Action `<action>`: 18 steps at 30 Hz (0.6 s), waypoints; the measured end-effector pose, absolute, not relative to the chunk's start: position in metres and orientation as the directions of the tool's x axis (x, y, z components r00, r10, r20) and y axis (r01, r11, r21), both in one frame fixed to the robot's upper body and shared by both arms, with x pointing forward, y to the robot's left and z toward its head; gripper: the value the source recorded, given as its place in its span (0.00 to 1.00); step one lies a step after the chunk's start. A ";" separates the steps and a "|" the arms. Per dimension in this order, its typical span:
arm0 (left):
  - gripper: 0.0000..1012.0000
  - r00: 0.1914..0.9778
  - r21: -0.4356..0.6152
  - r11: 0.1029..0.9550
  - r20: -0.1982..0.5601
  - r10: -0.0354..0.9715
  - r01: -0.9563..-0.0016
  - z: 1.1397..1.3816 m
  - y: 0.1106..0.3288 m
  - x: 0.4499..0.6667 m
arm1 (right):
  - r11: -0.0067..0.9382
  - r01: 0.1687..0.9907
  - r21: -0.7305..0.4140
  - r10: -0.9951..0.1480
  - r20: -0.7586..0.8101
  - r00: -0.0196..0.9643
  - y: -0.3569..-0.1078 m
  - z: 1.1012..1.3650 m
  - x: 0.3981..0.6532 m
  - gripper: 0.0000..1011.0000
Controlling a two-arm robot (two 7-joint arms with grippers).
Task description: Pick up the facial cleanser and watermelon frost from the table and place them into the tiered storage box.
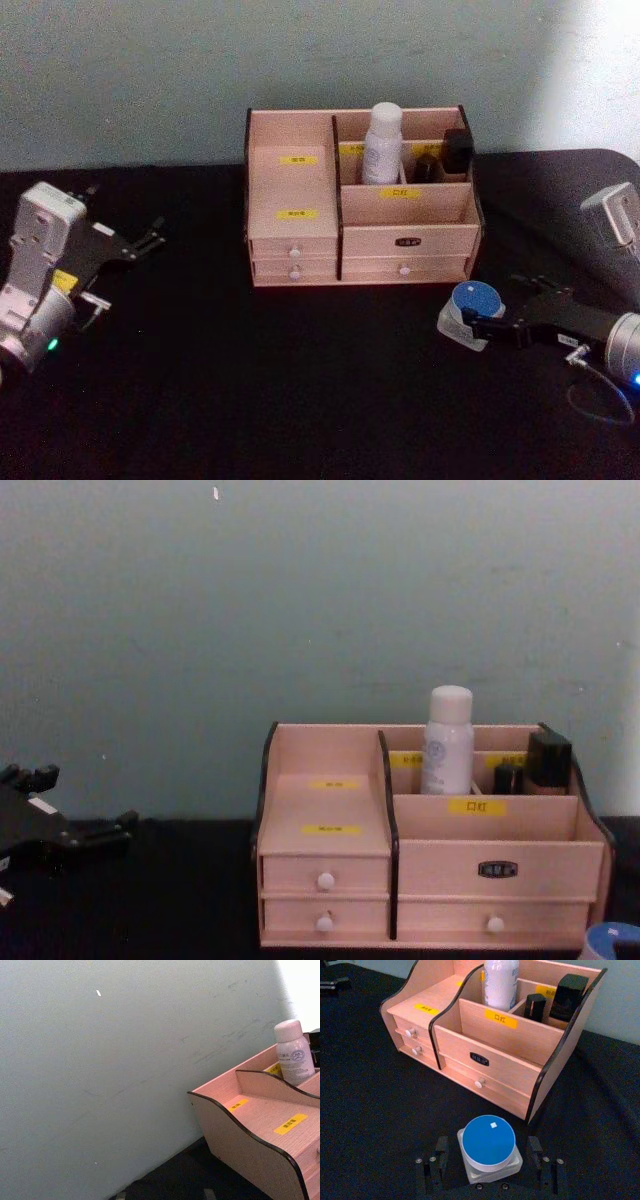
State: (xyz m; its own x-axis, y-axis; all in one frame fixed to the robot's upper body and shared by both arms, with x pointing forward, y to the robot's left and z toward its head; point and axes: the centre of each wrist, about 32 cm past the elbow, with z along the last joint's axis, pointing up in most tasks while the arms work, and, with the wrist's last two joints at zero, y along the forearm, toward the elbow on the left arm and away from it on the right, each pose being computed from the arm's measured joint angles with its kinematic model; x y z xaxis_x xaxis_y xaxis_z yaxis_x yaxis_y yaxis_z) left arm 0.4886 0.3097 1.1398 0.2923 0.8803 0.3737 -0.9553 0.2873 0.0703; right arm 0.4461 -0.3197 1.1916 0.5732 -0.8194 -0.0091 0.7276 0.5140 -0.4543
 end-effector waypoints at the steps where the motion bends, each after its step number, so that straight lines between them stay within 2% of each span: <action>1: 0.99 0.292 0.070 0.287 0.374 0.880 -0.955 1.140 0.310 0.489 | 0.515 0.726 -0.456 -0.819 -0.010 0.574 -0.320 1.191 0.446 0.99; 18: 0.99 0.292 0.070 0.287 0.374 0.880 -0.955 1.140 0.310 0.489 | 0.519 0.711 -0.474 -0.814 -0.020 0.581 -0.318 1.185 0.449 0.99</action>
State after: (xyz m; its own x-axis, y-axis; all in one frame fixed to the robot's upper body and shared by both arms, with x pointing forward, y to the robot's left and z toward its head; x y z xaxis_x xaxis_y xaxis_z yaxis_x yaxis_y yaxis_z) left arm 0.4886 0.3096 1.1398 0.2923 0.8803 0.3737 -0.9552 0.2873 0.0703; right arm 0.4490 -0.3181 1.1851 0.5810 -0.8137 -0.0201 0.7110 0.5194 -0.4740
